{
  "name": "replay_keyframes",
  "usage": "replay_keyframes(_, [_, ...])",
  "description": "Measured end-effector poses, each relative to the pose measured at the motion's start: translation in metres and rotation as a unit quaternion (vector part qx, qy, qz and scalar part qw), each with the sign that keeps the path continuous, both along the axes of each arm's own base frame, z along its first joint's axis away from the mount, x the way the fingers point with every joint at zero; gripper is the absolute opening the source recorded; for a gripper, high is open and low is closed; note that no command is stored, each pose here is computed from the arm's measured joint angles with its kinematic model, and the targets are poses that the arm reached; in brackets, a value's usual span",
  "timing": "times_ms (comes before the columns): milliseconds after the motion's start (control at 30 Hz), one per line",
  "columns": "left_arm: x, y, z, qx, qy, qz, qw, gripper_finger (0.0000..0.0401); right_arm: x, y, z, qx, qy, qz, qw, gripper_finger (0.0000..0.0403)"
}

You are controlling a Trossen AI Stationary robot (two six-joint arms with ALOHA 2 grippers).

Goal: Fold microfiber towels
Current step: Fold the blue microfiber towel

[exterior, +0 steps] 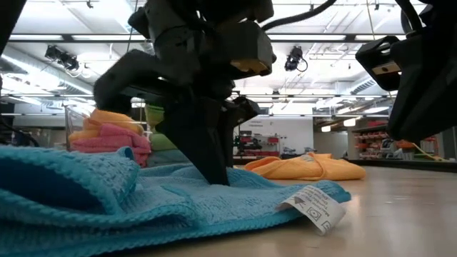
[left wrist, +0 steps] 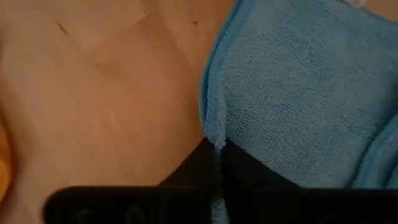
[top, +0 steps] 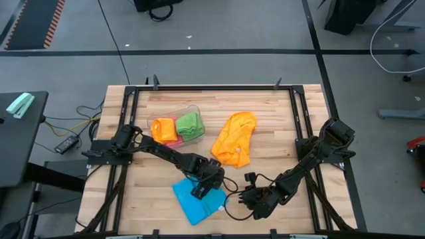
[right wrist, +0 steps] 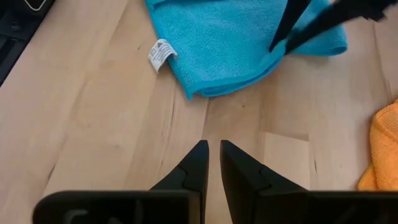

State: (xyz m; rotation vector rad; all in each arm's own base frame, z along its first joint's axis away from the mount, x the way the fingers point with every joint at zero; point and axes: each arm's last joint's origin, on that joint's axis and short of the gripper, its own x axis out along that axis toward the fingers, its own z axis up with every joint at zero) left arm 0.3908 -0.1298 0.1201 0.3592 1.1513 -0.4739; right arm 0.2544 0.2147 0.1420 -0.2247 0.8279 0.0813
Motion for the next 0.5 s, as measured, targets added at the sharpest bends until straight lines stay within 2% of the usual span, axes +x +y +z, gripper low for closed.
replay_keyframes(133, [0.001,-0.002,0.002,0.049,-0.015,-0.008,0.999,0.0015,0.000,0.000,0.000,-0.001,0.000,0.002,1.000,0.0049])
replay_keyframes(333, [0.018,0.008,0.019,0.059,-0.035,-0.006,0.998,0.0010,0.002,-0.002,0.000,-0.005,-0.003,-0.005,1.000,0.0049])
replay_keyframes(500, [0.026,0.008,0.039,0.128,-0.047,-0.014,0.991,0.0010,-0.001,-0.002,0.000,-0.024,-0.007,-0.007,1.000,0.0049])
